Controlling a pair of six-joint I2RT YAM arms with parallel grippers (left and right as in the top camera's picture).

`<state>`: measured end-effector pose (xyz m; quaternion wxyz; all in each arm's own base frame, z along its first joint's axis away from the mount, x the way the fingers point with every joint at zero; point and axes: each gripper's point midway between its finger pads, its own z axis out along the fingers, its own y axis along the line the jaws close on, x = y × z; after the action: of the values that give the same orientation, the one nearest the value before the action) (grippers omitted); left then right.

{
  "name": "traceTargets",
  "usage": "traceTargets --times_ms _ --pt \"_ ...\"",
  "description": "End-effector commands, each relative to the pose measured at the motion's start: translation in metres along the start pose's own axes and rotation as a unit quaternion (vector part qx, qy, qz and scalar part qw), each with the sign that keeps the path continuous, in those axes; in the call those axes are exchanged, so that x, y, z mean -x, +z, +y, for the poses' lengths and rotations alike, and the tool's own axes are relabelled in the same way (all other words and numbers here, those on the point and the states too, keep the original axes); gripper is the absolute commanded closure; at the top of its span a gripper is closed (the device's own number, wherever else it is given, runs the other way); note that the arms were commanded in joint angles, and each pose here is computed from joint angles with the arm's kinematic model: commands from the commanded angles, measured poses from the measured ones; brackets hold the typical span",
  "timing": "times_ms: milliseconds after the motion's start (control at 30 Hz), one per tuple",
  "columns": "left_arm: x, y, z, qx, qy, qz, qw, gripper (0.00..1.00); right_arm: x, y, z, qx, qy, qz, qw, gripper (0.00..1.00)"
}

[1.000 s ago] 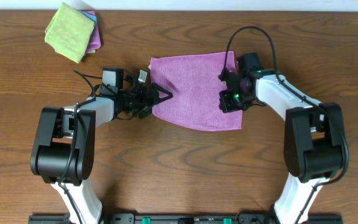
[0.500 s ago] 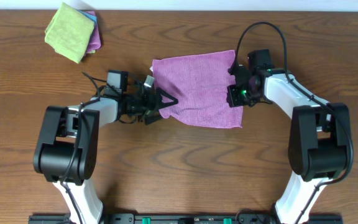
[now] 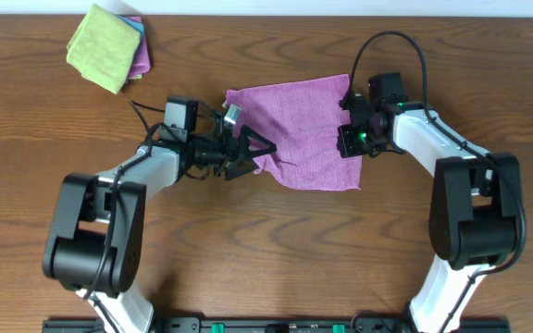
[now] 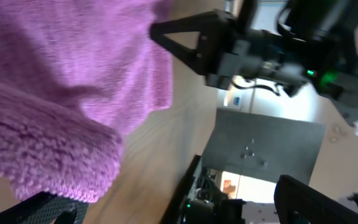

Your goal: Fold the cloth

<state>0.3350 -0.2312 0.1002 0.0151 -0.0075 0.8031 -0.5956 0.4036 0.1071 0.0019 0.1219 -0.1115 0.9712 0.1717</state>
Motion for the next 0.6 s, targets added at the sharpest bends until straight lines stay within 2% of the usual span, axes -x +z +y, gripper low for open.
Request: traceTargets --times_ms 0,267,433,567 --pt "-0.008 -0.004 -0.016 -0.025 0.006 0.015 1.0 0.05 0.001 -0.001 -0.01 -0.003 0.014 -0.003 1.0 0.99" --pt "-0.013 -0.005 -0.019 -0.033 0.002 0.025 0.999 0.04 0.01 -0.015 -0.007 0.0 0.018 0.002 1.0 0.99" --pt "-0.017 -0.006 -0.016 -0.029 -0.003 0.029 0.999 0.04 0.033 -0.042 -0.001 -0.004 0.001 -0.023 1.0 0.99" --pt "-0.031 -0.006 0.0 0.001 -0.015 0.04 0.999 0.04 0.053 -0.071 0.006 -0.011 -0.022 -0.054 0.998 0.99"
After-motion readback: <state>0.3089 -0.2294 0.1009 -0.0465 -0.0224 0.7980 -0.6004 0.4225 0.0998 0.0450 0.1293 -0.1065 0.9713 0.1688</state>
